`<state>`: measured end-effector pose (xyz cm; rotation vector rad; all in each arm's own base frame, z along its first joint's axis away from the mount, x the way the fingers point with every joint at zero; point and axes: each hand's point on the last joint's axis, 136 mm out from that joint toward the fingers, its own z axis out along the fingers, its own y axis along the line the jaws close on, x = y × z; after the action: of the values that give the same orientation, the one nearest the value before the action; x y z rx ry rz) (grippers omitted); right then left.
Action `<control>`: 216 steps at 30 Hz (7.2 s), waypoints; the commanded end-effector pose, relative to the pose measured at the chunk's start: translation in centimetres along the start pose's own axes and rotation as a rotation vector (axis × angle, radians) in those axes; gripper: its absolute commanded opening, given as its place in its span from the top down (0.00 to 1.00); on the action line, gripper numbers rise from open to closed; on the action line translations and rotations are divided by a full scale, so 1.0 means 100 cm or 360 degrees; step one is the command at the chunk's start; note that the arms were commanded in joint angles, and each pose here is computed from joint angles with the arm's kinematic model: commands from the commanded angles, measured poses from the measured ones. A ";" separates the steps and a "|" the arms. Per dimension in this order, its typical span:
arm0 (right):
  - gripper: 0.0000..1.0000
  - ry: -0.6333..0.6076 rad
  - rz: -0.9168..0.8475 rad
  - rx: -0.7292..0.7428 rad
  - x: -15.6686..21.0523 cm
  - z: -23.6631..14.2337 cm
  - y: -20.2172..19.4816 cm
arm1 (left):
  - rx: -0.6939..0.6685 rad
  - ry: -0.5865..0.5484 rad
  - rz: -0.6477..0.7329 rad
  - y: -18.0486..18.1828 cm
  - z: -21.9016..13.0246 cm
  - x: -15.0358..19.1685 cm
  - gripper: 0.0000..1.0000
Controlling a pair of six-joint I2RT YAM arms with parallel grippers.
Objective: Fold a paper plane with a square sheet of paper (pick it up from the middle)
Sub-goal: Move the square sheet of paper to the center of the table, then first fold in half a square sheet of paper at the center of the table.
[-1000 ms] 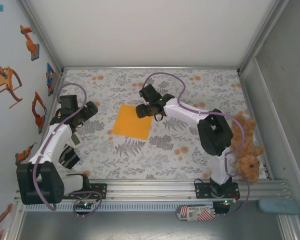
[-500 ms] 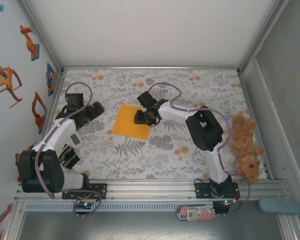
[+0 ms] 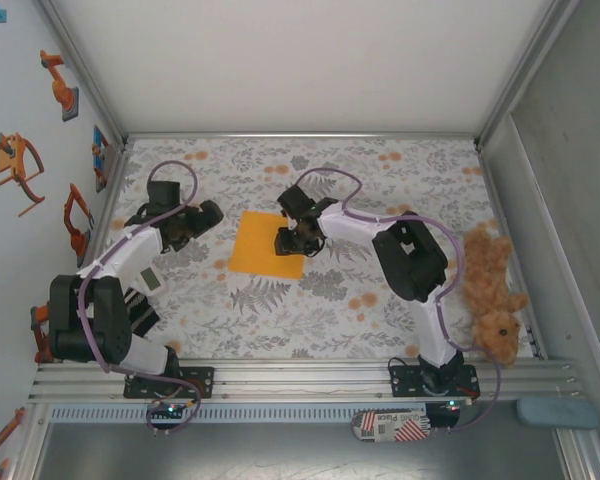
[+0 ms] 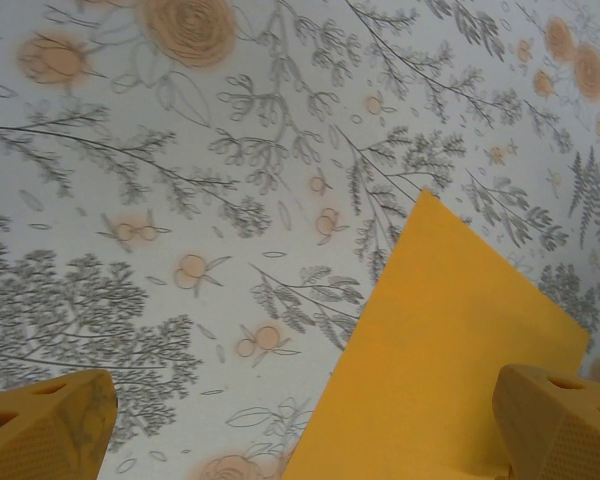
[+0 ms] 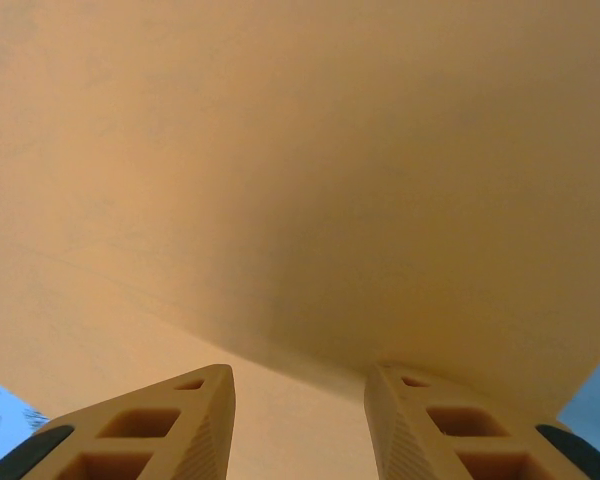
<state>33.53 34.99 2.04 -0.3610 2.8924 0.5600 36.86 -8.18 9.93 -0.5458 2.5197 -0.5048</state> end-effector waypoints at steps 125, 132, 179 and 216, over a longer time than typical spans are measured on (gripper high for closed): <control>0.31 -0.0698 0.0513 -0.1140 -0.085 -0.167 -0.005 | 0.1169 0.0404 0.0272 -0.226 -0.049 0.030 0.79; 0.19 -0.0735 0.0521 -0.1319 -0.098 -0.187 0.004 | 0.1429 0.0448 0.0147 -0.250 -0.079 0.017 0.79; 1.00 -0.0791 0.0357 -0.1361 -0.100 -0.224 0.013 | 0.1295 0.0601 0.0034 -0.217 -0.048 0.034 0.66; 1.00 -0.0459 0.0724 -0.0705 -0.048 -0.104 -0.013 | 0.0605 0.0488 -0.0021 -0.117 0.031 0.091 0.08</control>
<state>36.89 31.31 12.10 0.2570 2.5929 1.2202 35.61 -22.15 10.27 -0.4137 2.5463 -1.1436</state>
